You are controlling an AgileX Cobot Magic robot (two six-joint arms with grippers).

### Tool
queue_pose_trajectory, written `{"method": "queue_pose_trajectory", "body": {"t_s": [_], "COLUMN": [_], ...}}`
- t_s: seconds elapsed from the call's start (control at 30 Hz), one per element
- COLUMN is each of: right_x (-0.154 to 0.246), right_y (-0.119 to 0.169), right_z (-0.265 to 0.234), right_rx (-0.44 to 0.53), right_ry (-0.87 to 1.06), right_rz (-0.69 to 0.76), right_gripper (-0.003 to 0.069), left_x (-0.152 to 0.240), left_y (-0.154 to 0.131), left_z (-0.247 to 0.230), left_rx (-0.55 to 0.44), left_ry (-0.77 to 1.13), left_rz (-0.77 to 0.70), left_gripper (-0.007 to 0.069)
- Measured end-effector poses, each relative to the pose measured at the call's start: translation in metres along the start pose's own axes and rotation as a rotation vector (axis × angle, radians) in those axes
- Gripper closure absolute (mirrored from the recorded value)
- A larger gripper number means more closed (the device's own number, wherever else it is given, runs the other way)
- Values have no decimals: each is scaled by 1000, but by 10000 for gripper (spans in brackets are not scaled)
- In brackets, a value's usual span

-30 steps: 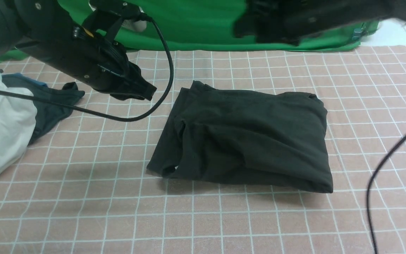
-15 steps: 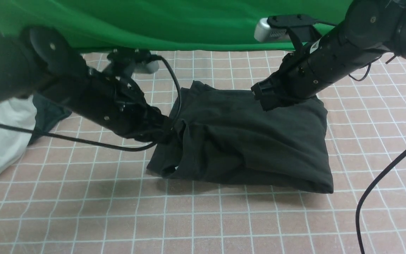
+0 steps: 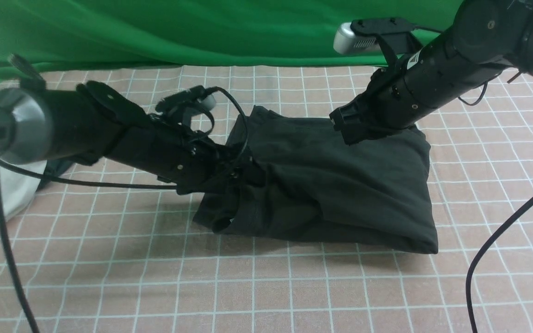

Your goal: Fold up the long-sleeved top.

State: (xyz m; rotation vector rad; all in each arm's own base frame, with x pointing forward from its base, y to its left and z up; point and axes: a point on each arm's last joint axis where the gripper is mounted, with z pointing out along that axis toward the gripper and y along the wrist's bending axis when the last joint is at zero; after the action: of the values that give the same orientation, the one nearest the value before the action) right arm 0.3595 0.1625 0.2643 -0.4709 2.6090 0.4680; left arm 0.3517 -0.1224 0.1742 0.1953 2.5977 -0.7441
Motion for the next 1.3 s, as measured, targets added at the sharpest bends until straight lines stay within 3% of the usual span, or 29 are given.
{"method": "queue_pose_trajectory", "body": {"t_s": [0.07, 0.1, 0.27, 0.37, 0.47, 0.53, 0.73, 0.9, 1.0, 1.3], "right_x": [0, 0, 0, 0, 0, 1, 1, 2, 2, 1], "right_y": [0, 0, 1, 1, 1, 1, 1, 1, 1, 1], "right_z": [0, 0, 0, 0, 0, 0, 0, 0, 0, 0], "right_rx": [0, 0, -1, -1, -1, -3, -4, -5, -5, -4], "right_ry": [0, 0, 4, 4, 4, 7, 15, 16, 16, 11], "right_rz": [0, 0, -2, -4, -4, -9, -19, -22, -22, -22], "right_gripper": [613, 613, 613, 613, 614, 614, 614, 614, 614, 614], "left_x": [1, 1, 7, 9, 10, 13, 13, 13, 13, 16], "left_y": [1, 5, 10, 12, 13, 16, 16, 14, 15, 13], "left_z": [2, 4, 5, 6, 9, 13, 13, 13, 12, 5], "left_rx": [-13, -39, -87, -96, -98, -98, -114, -120, -127, -127], "left_ry": [3, 6, 66, 87, 100, 127, 132, 138, 141, 164], "left_rz": [6, 7, 48, 42, 41, 15, -71, -68, -52, 50], "left_gripper": [54, 123, 299, 322, 303, 232, 110, 106, 186, 577]}}
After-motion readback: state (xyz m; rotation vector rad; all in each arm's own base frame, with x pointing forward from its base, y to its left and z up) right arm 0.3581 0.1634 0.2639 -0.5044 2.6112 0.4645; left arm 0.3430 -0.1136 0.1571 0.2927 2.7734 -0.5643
